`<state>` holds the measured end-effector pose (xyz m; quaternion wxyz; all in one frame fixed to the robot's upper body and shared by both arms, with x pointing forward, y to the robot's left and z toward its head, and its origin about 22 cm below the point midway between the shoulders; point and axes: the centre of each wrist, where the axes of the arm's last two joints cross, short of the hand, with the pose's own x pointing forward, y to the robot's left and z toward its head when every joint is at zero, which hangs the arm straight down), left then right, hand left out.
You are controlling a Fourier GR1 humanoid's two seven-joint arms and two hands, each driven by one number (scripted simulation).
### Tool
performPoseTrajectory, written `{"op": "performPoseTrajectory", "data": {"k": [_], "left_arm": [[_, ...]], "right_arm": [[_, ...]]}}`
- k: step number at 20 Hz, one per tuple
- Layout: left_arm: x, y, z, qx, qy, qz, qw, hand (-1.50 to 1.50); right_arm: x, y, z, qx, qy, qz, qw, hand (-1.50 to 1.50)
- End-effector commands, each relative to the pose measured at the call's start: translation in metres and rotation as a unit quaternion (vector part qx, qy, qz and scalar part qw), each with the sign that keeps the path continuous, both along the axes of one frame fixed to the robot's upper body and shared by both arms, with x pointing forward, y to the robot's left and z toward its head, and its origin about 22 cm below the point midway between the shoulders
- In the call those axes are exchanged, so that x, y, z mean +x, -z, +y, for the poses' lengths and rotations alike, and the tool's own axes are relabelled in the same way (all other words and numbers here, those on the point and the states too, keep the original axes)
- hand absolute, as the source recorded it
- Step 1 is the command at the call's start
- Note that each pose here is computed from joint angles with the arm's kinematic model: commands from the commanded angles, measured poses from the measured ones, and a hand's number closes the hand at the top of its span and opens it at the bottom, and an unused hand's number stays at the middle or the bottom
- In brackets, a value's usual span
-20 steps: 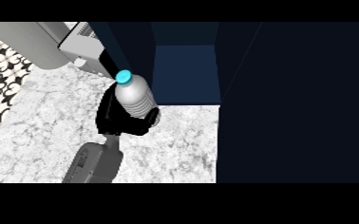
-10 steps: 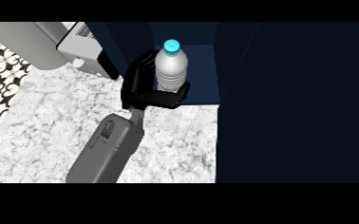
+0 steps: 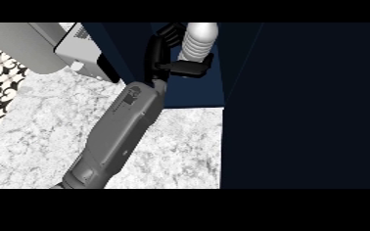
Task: Pick up the bottled water, place it into the cabinet and close the cabinet
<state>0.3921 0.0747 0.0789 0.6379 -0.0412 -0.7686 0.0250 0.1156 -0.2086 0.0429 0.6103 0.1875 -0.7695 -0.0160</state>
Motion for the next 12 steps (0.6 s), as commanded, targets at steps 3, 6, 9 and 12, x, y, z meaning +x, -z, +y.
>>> {"op": "performPoseTrajectory", "data": {"k": [3, 6, 9, 12], "left_arm": [[0.032, -0.005, 0.002, 0.044, -0.036, 0.008, 0.9984, 1.5], [0.036, 0.002, 0.0, 0.067, -0.046, 0.018, 0.9965, 1.5], [0.038, 0.013, 0.003, 0.102, -0.061, 0.02, 0.9927, 1.5], [0.044, 0.005, 0.002, 0.101, -0.069, 0.021, 0.9923, 1.5]], "right_arm": [[-0.002, -0.008, 0.009, 0.005, -0.007, -0.006, 1.0, -1.5], [0.001, -0.001, 0.005, 0.003, -0.003, -0.002, 1.0, -1.5], [0.003, -0.007, 0.003, 0.0, -0.017, -0.001, 1.0, -1.5], [-0.01, -0.002, -0.006, 0.003, -0.008, 0.008, 1.0, -1.5]]}}
